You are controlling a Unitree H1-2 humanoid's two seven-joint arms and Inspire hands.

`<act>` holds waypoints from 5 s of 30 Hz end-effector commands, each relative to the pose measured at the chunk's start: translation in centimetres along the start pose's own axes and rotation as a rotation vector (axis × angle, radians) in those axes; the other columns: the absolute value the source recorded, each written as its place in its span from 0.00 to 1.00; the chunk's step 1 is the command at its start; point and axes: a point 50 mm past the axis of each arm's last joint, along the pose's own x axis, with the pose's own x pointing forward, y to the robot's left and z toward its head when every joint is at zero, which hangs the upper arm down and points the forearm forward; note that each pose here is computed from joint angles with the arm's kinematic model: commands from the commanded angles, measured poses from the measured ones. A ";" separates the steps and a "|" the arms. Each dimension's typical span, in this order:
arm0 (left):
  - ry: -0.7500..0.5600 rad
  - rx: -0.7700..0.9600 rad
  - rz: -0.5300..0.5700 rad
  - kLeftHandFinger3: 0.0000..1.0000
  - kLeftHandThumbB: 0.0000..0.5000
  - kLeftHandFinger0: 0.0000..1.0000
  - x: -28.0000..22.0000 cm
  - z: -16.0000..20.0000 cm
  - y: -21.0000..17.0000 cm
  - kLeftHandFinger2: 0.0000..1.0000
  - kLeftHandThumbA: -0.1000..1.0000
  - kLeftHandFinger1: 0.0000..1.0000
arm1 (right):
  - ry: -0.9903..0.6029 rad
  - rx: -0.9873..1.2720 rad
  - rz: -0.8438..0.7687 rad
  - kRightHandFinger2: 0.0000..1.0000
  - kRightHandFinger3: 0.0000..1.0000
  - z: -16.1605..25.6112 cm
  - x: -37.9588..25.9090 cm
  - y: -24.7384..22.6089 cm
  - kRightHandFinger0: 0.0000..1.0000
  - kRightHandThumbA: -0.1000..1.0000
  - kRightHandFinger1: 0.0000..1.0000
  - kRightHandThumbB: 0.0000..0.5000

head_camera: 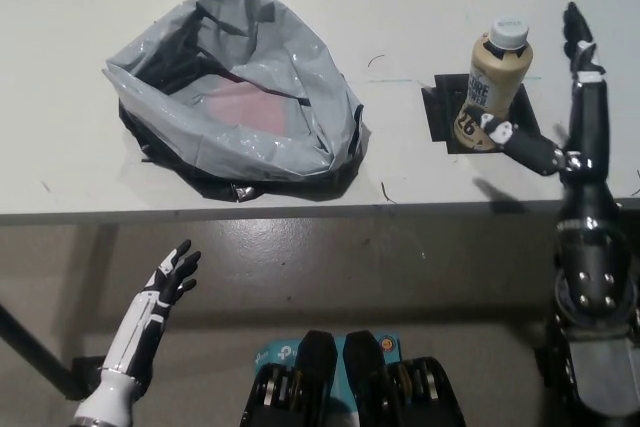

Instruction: Use the right hand to pick up a bottle of protein shake and place it into a plastic bag on the left side

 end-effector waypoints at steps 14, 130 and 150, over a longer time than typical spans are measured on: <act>-0.058 0.009 -0.009 1.00 0.46 1.00 -0.8 0.9 -0.2 1.00 1.00 1.00 | 0.215 0.053 -0.017 1.00 1.00 -2.7 9.2 1.3 1.00 1.00 1.00 0.65; -0.155 0.017 0.005 1.00 0.37 1.00 3.4 4.4 1.7 1.00 1.00 1.00 | -0.975 -0.088 0.219 1.00 1.00 29.0 -0.8 -8.7 1.00 0.99 1.00 0.68; -0.158 0.025 -0.016 1.00 0.40 1.00 4.5 4.5 1.6 1.00 1.00 1.00 | -0.409 -0.026 0.070 1.00 1.00 7.2 -10.1 -5.8 1.00 0.98 1.00 0.68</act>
